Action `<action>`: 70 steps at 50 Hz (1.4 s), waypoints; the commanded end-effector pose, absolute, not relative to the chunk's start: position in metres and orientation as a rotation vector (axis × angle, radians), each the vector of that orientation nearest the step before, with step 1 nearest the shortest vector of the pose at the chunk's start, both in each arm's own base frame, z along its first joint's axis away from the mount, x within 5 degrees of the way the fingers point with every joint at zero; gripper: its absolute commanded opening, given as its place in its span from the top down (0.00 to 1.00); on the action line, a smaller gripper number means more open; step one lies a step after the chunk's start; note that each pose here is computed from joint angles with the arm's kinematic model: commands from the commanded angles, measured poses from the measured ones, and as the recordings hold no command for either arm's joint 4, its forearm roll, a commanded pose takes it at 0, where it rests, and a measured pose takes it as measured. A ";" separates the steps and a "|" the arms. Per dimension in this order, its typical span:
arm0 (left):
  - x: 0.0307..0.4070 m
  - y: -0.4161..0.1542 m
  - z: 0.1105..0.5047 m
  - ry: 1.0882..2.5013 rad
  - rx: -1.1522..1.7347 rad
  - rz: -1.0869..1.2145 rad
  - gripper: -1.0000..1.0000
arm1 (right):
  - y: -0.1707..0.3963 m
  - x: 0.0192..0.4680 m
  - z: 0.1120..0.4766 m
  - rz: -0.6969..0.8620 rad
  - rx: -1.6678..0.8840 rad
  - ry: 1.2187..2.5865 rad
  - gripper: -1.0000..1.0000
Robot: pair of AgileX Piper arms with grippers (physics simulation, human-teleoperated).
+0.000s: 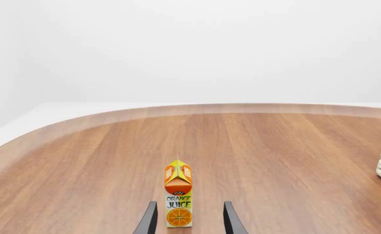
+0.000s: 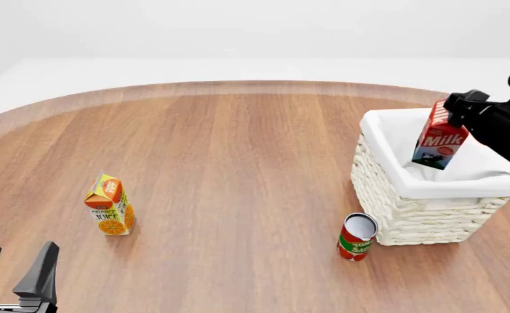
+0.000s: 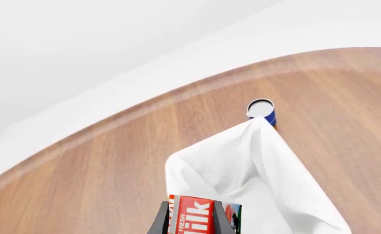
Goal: Pick the milk and place it in the basket.
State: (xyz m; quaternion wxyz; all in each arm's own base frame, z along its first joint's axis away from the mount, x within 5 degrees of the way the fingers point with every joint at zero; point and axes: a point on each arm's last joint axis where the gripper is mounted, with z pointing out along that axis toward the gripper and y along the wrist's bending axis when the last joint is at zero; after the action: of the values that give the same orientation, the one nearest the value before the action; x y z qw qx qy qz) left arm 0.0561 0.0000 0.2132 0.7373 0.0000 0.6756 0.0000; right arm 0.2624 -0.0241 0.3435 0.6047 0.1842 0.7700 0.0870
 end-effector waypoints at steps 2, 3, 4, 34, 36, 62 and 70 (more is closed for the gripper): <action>0.056 0.000 0.213 1.484 0.000 0.000 0.00 | -0.026 0.266 0.347 0.217 0.445 1.752 1.00; 0.056 0.000 0.213 1.484 0.000 0.000 0.00 | -0.026 0.267 0.347 0.217 0.443 1.751 1.00; 0.056 0.000 0.213 1.484 0.000 0.000 0.00 | -0.026 0.267 0.346 0.216 0.444 1.753 1.00; 0.056 0.000 0.213 1.484 0.000 0.000 0.00 | -0.030 0.282 0.335 0.205 0.457 1.769 1.00; 0.056 0.000 0.213 1.484 0.000 0.000 0.00 | -0.031 0.282 0.337 0.202 0.459 1.767 1.00; 0.056 0.000 0.213 1.484 0.000 0.000 0.00 | -0.035 0.302 0.323 0.192 0.464 1.789 1.00; 0.056 0.000 0.213 1.484 0.000 0.000 0.00 | -0.036 0.305 0.318 0.189 0.466 1.795 1.00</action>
State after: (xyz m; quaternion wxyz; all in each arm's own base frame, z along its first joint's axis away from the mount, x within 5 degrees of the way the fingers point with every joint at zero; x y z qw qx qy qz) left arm 0.0561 0.0000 0.2132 0.7373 0.0000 0.6756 0.0000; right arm 0.3007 -0.0354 0.3142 0.5865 0.1925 0.7834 0.0731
